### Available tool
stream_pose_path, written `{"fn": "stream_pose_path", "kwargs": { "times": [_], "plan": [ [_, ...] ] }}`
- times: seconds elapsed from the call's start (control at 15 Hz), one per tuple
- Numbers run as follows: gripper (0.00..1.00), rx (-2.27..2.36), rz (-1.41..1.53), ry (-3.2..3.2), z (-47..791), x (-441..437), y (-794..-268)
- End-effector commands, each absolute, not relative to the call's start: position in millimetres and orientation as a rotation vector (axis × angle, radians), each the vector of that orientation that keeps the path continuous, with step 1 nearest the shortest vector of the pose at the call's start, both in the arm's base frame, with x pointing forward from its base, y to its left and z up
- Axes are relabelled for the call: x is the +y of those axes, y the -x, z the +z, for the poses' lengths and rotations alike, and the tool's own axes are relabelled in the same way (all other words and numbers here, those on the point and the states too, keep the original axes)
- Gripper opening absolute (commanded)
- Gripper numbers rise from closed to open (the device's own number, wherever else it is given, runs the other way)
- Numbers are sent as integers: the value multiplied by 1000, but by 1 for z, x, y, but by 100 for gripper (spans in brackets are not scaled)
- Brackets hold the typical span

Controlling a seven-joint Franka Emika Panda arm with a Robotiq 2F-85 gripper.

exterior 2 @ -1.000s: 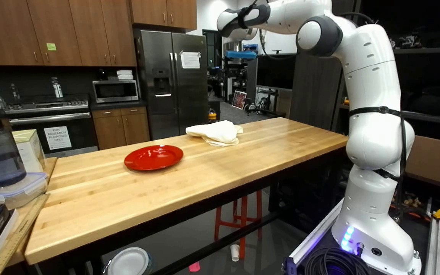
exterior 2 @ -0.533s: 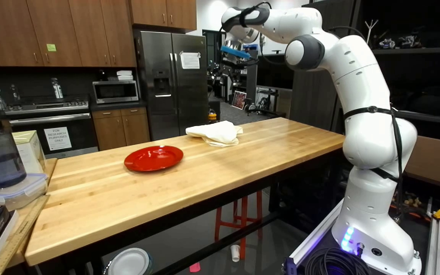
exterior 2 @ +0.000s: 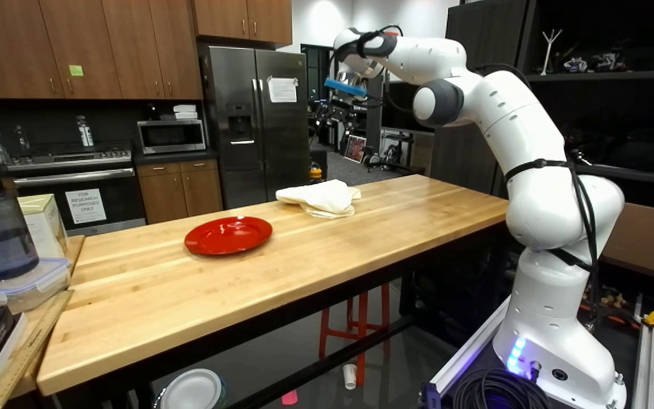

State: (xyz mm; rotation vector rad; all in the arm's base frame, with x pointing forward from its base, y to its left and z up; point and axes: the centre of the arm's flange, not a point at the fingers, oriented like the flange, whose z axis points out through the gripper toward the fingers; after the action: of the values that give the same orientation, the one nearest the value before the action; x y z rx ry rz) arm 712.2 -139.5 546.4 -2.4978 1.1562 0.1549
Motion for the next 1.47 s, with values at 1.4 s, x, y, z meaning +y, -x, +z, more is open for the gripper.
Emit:
{"fn": "stream_pose_path", "kwargs": {
  "times": [1.4],
  "plan": [
    [100, 1758, 566, 2175, 420, -201, -755]
  ]
}}
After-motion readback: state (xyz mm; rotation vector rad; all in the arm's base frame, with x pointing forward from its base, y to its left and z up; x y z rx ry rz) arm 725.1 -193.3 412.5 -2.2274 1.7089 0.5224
